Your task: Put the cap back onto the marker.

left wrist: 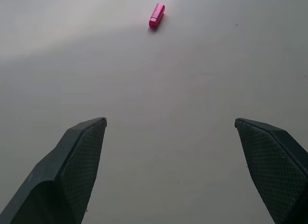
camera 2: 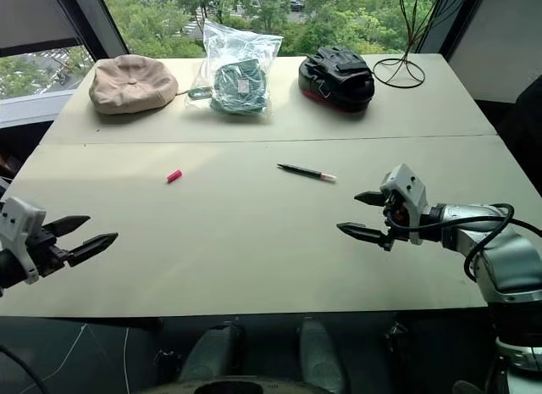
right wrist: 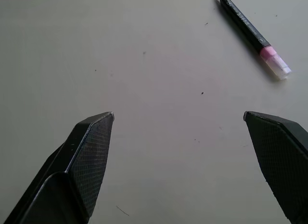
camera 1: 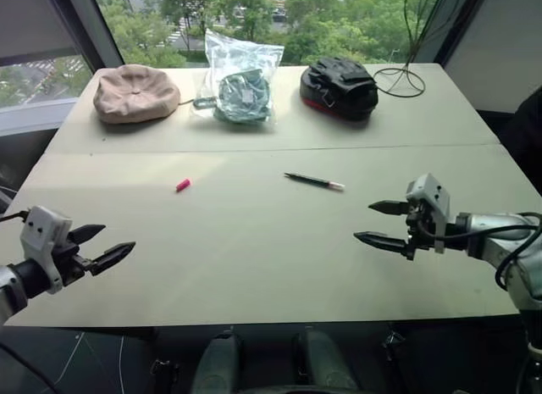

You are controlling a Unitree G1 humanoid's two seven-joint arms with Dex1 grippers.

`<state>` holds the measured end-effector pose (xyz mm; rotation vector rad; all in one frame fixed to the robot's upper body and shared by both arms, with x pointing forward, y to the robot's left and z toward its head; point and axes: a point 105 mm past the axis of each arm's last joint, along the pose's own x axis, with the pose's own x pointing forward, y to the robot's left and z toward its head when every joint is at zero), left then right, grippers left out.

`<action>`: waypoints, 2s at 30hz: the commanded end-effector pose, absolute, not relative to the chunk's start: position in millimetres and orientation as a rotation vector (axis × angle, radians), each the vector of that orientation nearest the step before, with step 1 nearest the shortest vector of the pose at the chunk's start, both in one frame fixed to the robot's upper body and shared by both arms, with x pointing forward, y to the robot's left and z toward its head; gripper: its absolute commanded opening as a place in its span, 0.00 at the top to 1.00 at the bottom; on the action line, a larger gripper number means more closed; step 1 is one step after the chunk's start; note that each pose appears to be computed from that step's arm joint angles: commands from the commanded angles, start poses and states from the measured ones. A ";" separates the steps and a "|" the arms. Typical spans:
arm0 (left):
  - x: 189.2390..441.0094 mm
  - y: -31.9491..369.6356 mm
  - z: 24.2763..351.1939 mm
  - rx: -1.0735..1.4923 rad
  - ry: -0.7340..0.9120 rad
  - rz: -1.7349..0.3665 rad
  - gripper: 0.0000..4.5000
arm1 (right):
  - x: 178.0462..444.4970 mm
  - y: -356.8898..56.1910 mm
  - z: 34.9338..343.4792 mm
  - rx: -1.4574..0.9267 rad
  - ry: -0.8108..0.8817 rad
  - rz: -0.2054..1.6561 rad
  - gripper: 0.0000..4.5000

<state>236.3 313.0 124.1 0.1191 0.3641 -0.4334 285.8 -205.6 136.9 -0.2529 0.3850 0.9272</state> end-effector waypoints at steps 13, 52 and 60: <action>236.4 313.2 138.8 0.133 0.299 -0.405 0.01 | 291.6 -194.8 142.0 -0.253 0.327 0.925 0.00; 326.7 230.5 183.5 0.398 0.280 -1.082 0.01 | 357.3 -179.6 148.7 -0.387 0.183 0.855 0.00; 332.3 215.9 170.4 0.377 0.258 -1.100 0.01 | 413.2 -136.9 145.3 -0.377 0.111 0.902 0.00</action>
